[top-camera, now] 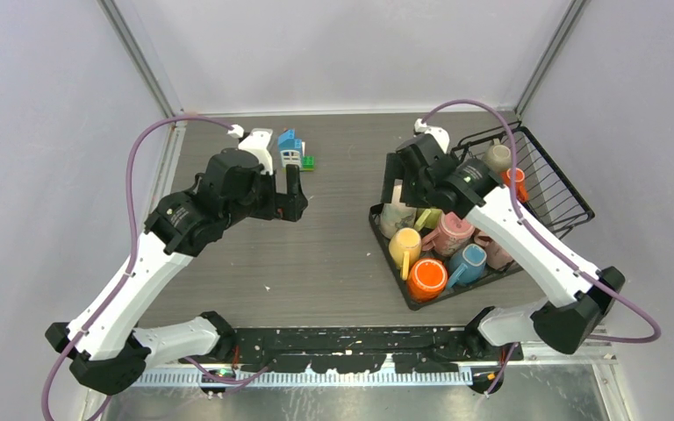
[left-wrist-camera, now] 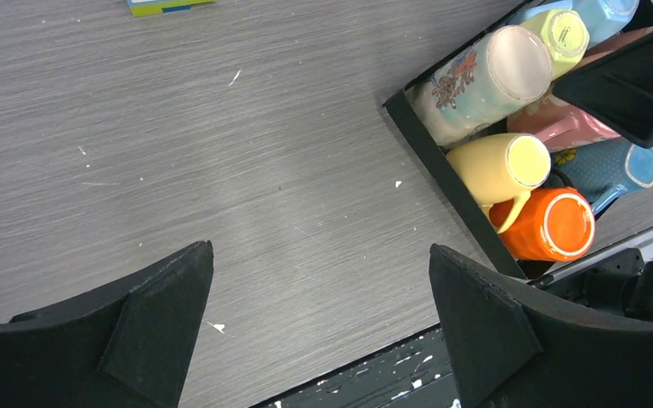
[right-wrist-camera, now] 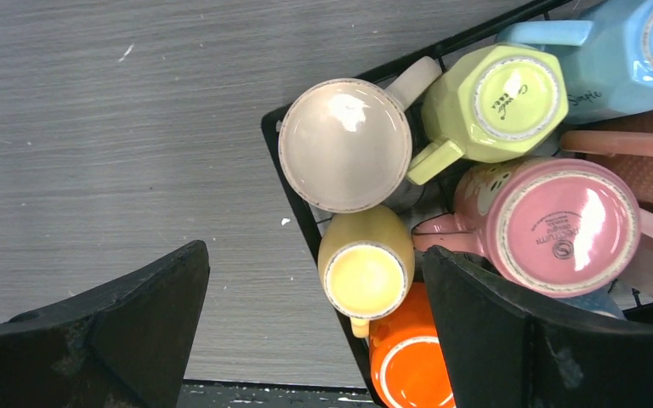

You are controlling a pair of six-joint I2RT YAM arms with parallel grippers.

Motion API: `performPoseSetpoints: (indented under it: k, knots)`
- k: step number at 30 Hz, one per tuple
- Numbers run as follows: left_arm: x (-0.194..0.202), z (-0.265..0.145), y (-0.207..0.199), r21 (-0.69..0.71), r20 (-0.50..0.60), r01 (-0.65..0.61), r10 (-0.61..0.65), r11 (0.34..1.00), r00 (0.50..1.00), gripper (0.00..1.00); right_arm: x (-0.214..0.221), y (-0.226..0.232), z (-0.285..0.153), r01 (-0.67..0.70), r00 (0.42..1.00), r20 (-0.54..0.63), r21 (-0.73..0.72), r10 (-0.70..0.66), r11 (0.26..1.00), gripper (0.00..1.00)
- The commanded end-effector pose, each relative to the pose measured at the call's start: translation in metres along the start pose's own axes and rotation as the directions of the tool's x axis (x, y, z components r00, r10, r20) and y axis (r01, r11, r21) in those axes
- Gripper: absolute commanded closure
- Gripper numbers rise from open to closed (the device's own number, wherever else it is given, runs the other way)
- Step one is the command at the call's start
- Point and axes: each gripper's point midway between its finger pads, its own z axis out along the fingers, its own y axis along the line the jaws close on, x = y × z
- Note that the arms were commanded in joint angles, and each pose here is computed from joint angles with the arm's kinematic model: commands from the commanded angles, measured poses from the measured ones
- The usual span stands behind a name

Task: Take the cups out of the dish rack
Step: Unload the cup from the dish rack.

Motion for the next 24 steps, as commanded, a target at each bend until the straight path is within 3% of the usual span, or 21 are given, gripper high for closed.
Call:
performPoseSetpoints:
  k: [1, 24]
  knots:
    - [-0.007, -0.01, 0.006, -0.016, 0.04, 0.001, 0.0, 1.0, 0.999, 0.0, -0.005, 0.003, 0.021, -0.012, 1.0, 0.02, 0.01, 0.012, 1.0, 0.0]
    - [0.0, -0.002, 0.006, -0.018, 0.011, -0.002, 0.003, 1.0, 1.0, 0.0, 0.019, -0.011, 0.092, 0.004, 0.995, -0.097, 0.059, 0.001, 0.998, 0.0]
